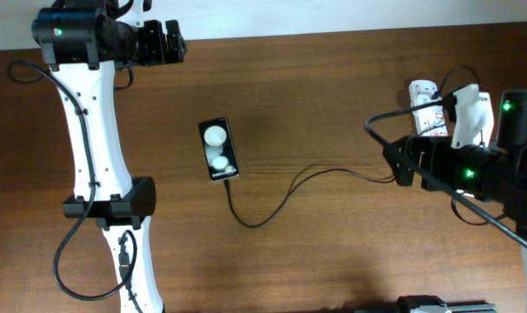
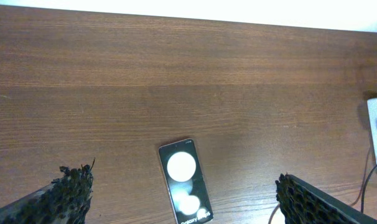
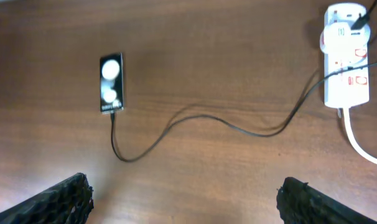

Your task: Plug charger to phone and switch on socket

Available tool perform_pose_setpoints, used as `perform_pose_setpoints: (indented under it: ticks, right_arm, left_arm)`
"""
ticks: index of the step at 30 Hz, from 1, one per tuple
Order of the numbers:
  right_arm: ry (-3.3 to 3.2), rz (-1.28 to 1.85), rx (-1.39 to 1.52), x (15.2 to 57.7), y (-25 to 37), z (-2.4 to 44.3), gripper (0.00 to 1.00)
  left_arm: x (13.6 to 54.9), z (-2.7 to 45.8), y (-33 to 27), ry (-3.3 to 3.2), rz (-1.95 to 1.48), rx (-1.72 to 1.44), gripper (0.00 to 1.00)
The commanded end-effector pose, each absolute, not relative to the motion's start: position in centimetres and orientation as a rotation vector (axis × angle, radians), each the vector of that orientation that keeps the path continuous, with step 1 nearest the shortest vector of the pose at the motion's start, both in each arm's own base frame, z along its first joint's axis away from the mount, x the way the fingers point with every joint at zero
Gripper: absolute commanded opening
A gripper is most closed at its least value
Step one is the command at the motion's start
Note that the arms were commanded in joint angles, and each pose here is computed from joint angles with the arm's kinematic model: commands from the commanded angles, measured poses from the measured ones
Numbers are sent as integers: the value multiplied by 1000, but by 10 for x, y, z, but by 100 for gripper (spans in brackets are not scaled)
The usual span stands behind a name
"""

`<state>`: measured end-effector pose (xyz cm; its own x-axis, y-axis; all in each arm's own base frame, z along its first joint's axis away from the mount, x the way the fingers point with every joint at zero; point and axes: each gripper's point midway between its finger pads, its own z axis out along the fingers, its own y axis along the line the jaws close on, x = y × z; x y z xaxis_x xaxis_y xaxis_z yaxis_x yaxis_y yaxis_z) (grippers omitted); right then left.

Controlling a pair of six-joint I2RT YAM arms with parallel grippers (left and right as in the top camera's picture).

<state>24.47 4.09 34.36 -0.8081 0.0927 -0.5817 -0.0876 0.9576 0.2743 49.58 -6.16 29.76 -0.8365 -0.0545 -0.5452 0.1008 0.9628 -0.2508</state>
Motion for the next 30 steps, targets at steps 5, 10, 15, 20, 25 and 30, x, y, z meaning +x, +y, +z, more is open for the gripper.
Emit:
perform_pose_setpoints:
  ticks: [5, 10, 15, 20, 25, 30]
  right_arm:
    - [2497, 321, -27, 245, 36, 341, 99]
    - [2466, 237, -12, 253, 25, 343, 99]
    - [2340, 127, 7, 262, 11, 355, 99]
    - [2199, 97, -39, 269, 10, 355, 99]
    - [2069, 88, -46, 274, 10, 338, 99]
    - [1941, 76, -52, 273, 10, 323, 99]
  left_arm:
    - [492, 310, -59, 2507, -351, 32, 99]
    - [492, 310, -59, 2507, -351, 32, 99]
    - [492, 310, -59, 2507, -351, 32, 99]
    - [492, 310, -59, 2507, -351, 32, 99]
    - [492, 310, -59, 2507, -351, 32, 99]
    - [492, 310, -59, 2507, -351, 32, 99]
